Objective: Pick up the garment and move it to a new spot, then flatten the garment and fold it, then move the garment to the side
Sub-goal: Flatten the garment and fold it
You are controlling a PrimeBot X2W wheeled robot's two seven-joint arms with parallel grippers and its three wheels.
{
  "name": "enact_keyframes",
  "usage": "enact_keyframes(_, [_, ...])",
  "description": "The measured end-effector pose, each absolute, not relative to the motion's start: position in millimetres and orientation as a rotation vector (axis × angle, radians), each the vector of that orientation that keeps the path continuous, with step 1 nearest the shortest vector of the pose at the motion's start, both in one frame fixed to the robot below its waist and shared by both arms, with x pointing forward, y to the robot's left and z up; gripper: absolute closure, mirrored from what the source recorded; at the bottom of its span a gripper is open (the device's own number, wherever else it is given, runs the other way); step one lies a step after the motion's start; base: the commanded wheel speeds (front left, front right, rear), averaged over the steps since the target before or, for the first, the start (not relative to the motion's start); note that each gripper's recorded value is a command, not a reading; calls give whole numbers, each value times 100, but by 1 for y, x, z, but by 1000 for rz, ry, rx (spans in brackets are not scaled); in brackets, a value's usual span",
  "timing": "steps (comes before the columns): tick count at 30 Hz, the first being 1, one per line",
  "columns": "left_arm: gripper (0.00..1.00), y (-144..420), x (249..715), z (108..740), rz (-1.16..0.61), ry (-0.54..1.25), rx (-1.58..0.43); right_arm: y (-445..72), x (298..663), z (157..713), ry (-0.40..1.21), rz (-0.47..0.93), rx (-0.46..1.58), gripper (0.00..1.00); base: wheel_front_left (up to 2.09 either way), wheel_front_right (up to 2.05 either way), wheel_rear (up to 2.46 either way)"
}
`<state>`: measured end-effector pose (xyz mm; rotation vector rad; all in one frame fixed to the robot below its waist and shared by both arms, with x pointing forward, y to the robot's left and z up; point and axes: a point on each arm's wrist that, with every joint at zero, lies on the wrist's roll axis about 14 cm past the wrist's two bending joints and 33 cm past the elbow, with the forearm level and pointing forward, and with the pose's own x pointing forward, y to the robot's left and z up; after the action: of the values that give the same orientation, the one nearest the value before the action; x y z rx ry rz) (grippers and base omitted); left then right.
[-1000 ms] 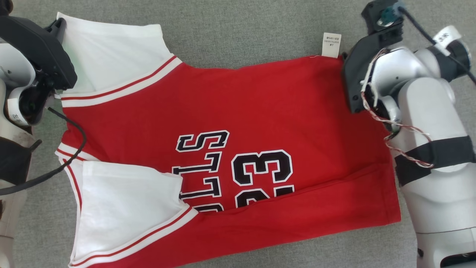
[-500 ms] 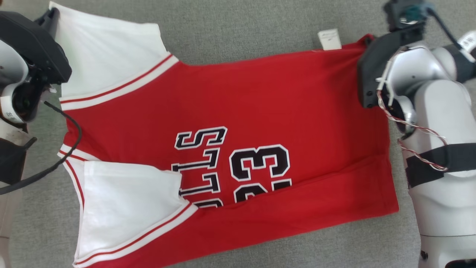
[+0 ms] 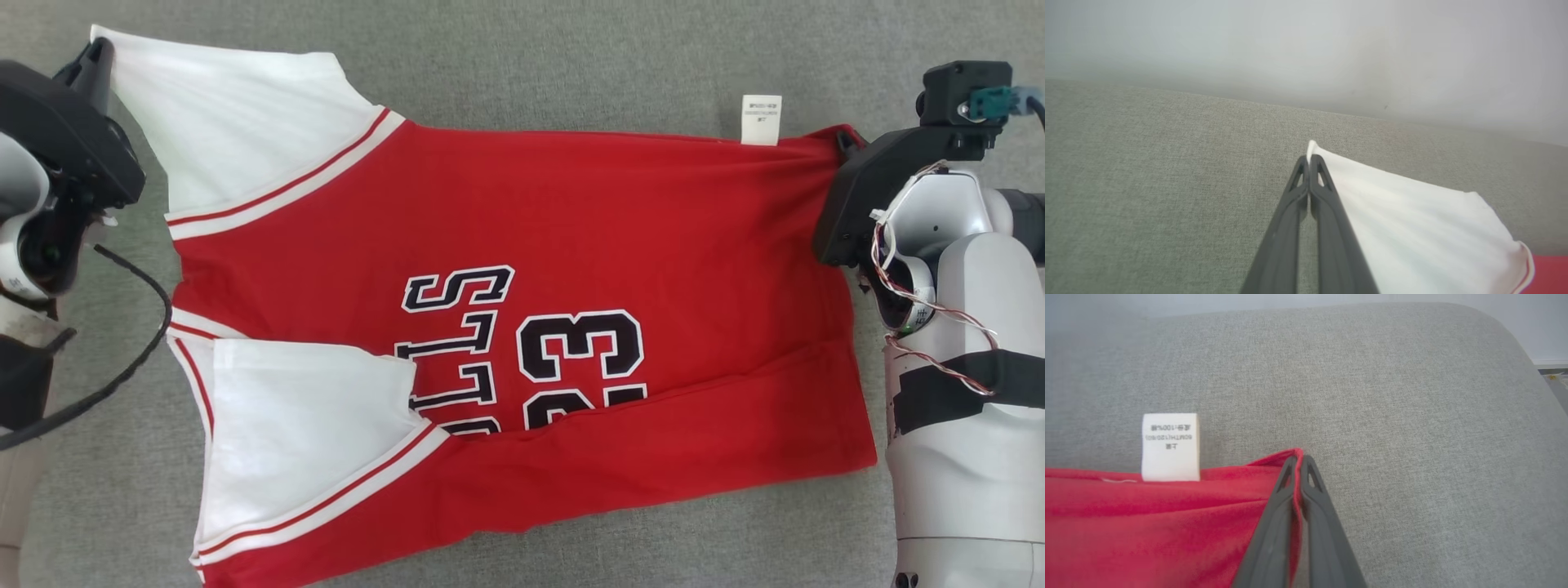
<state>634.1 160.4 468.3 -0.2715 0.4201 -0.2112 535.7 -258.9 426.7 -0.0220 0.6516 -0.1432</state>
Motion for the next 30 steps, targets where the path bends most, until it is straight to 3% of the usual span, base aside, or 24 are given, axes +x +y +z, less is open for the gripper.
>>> enact_keyframes(12, [100,175,592,521,-204,180,-497,-227,526,451,529,-53,282,100,0,0,0])
enact_keyframes(30, [100,162,500,568,-218,-95,-666,-186,509,503,358,76,325,100,0,0,0])
